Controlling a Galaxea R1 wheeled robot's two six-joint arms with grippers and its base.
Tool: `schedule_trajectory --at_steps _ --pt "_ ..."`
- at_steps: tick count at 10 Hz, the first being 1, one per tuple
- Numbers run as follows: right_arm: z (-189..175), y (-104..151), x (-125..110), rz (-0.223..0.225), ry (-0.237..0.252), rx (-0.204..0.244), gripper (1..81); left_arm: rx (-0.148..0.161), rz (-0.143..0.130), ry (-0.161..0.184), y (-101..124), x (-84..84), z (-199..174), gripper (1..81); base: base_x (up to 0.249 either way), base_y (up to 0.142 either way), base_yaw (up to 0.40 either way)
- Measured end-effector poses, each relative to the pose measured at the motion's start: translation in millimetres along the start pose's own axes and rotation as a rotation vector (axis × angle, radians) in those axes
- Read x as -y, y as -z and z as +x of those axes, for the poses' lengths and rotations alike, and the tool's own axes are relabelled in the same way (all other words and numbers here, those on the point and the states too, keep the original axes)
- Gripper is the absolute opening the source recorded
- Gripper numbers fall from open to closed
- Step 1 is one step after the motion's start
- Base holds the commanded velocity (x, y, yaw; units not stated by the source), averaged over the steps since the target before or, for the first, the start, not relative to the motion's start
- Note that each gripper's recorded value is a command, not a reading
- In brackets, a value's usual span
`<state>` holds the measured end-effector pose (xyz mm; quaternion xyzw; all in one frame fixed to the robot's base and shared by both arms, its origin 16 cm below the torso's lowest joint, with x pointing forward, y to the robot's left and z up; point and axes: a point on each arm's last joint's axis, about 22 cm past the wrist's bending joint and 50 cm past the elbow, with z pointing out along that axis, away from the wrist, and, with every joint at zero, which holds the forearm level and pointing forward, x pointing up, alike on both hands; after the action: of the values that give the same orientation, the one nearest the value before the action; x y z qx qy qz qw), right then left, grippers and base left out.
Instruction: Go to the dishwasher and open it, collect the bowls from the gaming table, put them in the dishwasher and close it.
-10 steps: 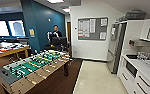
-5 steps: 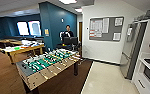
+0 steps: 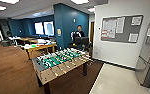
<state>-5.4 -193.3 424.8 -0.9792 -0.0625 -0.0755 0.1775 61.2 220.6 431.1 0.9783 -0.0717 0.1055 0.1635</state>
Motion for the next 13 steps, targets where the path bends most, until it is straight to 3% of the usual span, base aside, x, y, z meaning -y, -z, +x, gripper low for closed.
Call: schedule_trajectory --at_steps 13 --pt "2.4 -2.0 5.6 0.006 0.003 -0.004 81.1 0.003 -0.004 0.000 -1.4 -4.4 -2.0 81.1 0.000 0.000 0.339"
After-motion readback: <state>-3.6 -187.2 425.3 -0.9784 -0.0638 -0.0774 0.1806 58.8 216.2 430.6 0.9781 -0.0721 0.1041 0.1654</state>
